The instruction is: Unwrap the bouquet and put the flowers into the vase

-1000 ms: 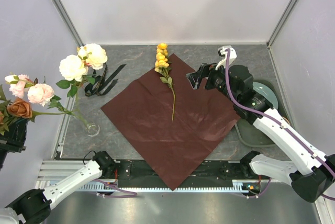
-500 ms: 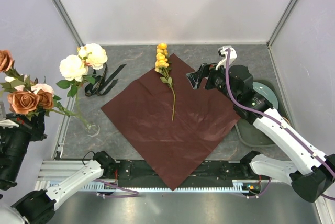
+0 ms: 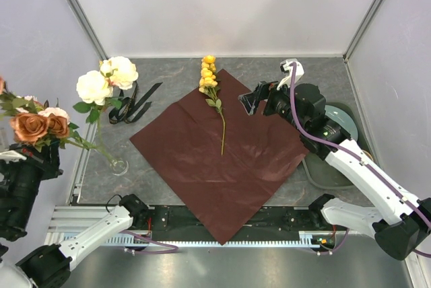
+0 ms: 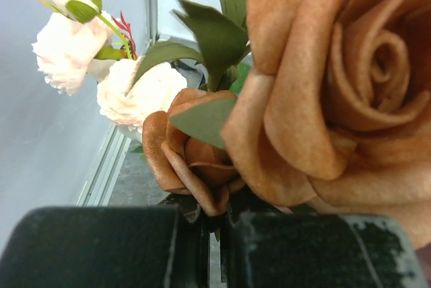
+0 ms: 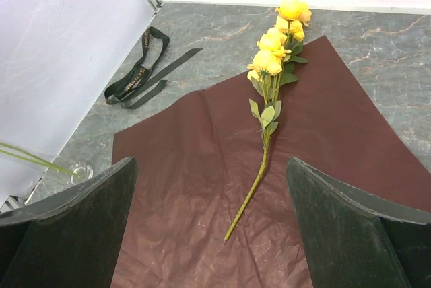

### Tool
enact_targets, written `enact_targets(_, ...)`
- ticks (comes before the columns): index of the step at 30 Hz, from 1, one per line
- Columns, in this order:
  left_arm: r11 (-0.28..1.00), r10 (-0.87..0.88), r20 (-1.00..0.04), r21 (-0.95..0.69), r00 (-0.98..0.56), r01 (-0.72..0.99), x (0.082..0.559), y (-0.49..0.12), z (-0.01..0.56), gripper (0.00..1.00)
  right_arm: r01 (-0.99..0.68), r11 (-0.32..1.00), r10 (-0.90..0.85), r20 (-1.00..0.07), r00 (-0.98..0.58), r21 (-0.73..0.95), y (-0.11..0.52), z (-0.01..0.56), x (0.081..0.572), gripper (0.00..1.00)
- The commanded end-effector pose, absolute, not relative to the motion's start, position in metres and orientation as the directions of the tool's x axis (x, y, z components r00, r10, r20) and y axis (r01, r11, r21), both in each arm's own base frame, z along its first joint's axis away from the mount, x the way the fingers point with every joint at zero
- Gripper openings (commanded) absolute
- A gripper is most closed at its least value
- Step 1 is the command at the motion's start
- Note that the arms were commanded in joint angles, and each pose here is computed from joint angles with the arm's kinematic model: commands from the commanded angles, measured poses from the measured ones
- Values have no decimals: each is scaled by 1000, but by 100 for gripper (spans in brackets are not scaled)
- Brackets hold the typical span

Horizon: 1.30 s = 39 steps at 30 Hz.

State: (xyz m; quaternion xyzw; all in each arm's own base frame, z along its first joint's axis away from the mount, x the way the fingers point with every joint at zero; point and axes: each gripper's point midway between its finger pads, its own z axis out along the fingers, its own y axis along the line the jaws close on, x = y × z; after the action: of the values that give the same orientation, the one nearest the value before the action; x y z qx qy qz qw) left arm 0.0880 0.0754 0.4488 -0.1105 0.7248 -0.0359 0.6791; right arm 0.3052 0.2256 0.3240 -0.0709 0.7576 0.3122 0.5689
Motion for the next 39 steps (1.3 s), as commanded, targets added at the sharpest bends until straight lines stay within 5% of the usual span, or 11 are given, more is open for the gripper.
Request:
enact_targets(1,975,-125,-972,-83,-201,-206,95,78,412,2,-483,776,279,-907,-315,406,226,336,303,98)
enact_targets(39,921,-213,-936,-96,-282,-378,131,58,359,2,-487,768,277,-901,-335,417,228,330,303,98)
